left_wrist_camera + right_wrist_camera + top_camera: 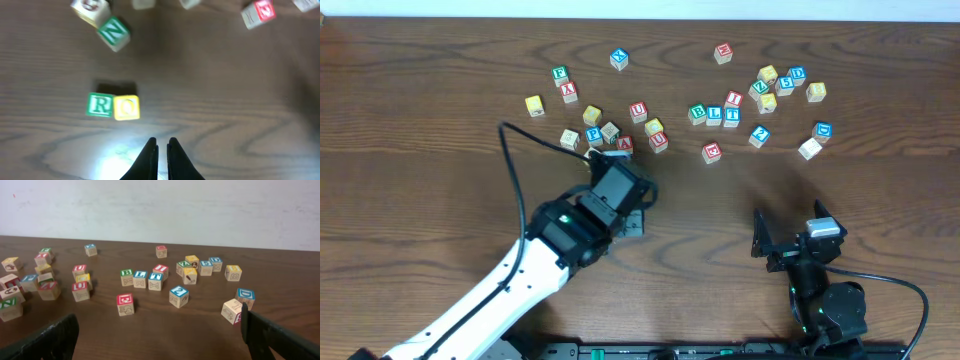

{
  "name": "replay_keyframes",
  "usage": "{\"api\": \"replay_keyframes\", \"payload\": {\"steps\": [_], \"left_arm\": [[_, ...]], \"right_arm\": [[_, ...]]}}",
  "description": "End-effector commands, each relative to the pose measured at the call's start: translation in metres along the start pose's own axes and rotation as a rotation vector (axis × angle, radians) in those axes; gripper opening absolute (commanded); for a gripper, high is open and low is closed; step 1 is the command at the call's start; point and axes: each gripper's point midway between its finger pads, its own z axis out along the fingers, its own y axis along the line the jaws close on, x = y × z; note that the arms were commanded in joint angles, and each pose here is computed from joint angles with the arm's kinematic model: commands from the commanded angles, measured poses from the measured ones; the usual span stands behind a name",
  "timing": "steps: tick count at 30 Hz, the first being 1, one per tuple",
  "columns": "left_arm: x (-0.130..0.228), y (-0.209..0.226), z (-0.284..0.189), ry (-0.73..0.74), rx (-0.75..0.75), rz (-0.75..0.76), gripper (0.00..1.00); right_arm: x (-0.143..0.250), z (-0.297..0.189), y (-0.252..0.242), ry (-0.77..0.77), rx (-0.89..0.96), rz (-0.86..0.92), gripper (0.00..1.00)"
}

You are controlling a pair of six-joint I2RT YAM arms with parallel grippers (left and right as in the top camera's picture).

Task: Spell out ROBOT
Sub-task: 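Open the left gripper and lift it away from the R O blocks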

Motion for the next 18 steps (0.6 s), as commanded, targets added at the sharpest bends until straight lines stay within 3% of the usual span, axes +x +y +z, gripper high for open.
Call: {"api": "replay_keyframes", "payload": {"steps": [1, 18], "left_arm": [[-0.018, 0.019, -0.005, -0.045, -0.046, -0.048, 0.12], [-0.035, 0.063, -0.004, -0.050, -0.134, -0.076, 0.17]], "right_arm": [[0.002, 0.000, -0.002, 0.006, 0.004, -0.007, 0.99], [0.002, 0.000, -0.002, 0.006, 0.005, -0.007, 0.99]]}}
